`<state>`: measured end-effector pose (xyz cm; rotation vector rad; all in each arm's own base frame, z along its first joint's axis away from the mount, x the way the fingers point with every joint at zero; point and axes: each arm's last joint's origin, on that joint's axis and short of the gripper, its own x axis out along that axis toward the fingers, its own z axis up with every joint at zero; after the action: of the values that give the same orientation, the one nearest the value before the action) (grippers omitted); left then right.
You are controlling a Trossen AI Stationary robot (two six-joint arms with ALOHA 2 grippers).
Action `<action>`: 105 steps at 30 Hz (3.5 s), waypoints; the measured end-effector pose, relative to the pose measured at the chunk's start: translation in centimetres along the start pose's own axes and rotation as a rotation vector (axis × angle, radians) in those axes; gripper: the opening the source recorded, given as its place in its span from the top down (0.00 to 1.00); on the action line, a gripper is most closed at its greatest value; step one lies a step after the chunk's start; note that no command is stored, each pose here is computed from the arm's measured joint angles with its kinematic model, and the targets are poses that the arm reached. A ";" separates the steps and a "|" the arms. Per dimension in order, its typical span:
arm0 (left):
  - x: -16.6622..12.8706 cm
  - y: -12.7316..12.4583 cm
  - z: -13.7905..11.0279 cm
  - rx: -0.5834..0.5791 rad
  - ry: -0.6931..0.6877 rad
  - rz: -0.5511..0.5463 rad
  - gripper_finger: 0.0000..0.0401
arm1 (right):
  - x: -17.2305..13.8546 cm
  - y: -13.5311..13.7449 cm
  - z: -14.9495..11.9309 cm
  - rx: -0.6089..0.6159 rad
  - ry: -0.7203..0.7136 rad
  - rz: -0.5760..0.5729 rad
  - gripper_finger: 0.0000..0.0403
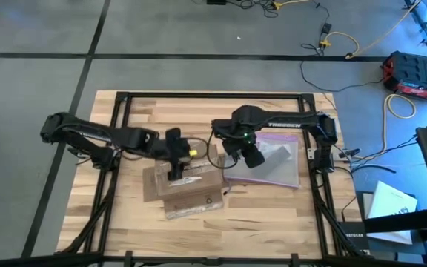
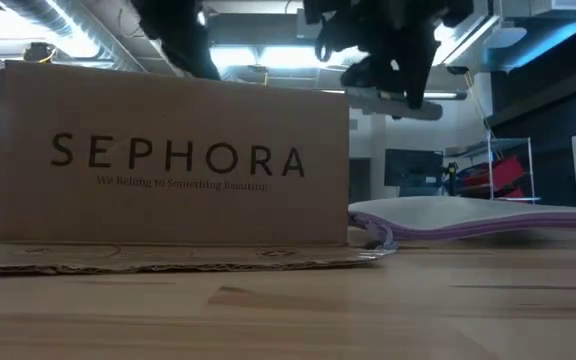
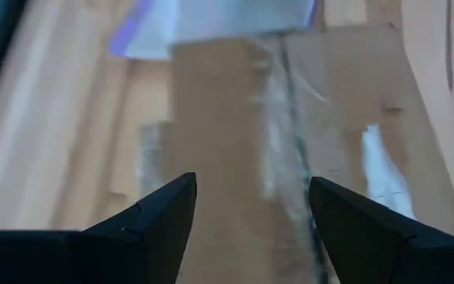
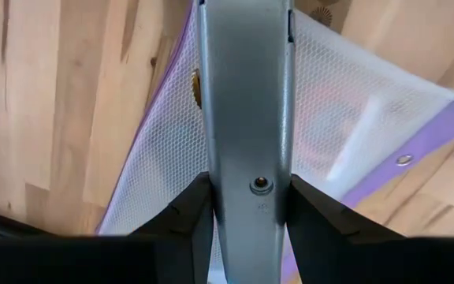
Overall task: Unpack boxes
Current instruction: Break down the cardboard box using a cutter until it is fully flat
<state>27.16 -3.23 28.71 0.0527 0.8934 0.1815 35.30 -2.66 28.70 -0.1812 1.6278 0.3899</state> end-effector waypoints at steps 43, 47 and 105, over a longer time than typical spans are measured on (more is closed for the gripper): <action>1.1 -2.8 -2.6 -0.071 -0.318 0.033 0.41 | -0.6 1.4 0.8 0.359 -0.042 0.057 0.73; 0.4 -2.6 -1.3 -0.157 -0.461 0.074 0.41 | -2.6 1.5 1.0 0.372 -0.116 0.028 0.73; 4.5 -0.9 4.5 -0.266 -0.612 0.316 0.41 | -6.3 1.6 1.4 0.350 -0.271 -0.077 0.73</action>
<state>33.52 -3.14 27.95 -0.0001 0.2407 0.5453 36.71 -1.43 35.08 0.0714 1.3904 0.0619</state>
